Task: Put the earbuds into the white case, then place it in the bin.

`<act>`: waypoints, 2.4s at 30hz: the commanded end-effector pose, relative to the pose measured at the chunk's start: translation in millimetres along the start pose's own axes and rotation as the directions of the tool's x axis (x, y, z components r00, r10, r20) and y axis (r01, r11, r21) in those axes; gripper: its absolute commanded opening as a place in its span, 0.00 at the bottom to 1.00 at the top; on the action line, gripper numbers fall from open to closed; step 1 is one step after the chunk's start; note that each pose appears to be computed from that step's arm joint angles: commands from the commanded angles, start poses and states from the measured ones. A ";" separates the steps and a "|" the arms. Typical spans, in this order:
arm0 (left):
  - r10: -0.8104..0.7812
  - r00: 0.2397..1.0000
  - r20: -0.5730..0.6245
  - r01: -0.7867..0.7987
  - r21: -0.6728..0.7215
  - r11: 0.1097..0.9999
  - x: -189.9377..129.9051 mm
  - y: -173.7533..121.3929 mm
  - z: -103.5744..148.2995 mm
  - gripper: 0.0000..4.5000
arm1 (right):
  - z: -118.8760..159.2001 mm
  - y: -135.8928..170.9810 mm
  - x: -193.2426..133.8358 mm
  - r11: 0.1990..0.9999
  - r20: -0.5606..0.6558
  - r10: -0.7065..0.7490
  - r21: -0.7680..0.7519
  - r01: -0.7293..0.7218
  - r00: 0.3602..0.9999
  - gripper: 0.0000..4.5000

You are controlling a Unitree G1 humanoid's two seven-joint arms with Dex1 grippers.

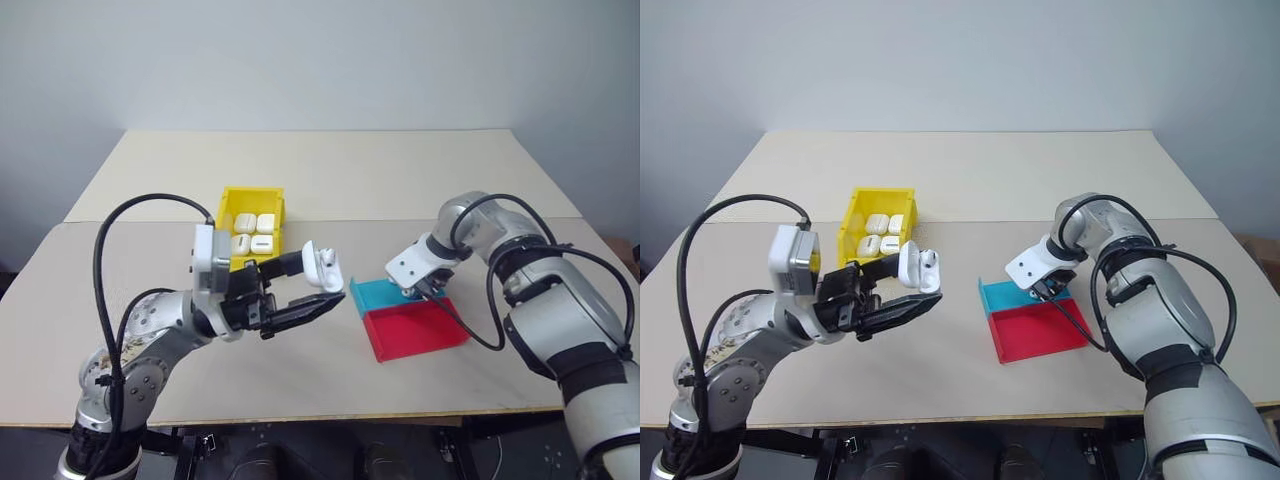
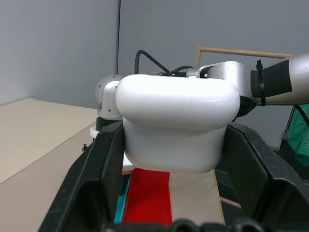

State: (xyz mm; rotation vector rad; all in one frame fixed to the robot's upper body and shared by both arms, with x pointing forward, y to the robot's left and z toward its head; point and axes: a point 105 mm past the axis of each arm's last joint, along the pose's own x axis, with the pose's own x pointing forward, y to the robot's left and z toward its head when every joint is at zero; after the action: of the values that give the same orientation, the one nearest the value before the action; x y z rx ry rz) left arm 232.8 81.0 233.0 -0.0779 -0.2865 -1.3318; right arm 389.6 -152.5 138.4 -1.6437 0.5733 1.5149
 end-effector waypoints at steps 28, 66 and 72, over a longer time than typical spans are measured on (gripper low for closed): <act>-0.024 1.000 0.016 0.024 0.044 0.999 -1.0 -8.9 11.6 0.62 | 4.5 4.0 7.1 1.000 0.040 0.016 0.006 -0.016 0.999 0.13; -0.144 0.990 -0.004 0.144 -0.005 0.990 25.2 25.4 17.2 0.62 | 145.7 31.3 -173.1 0.703 0.705 -0.708 0.697 -0.144 -0.046 0.13; -0.163 0.986 0.018 0.163 -0.001 0.987 33.9 31.2 21.4 0.62 | 163.3 29.0 -161.9 0.679 0.684 -0.728 0.713 -0.174 -0.036 0.13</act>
State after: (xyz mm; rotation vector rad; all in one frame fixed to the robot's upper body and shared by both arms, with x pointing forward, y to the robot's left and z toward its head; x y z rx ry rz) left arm 269.8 63.1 258.2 -0.0890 -0.2768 -1.4757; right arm 248.3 -70.0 289.5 0.2191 -0.1573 1.3984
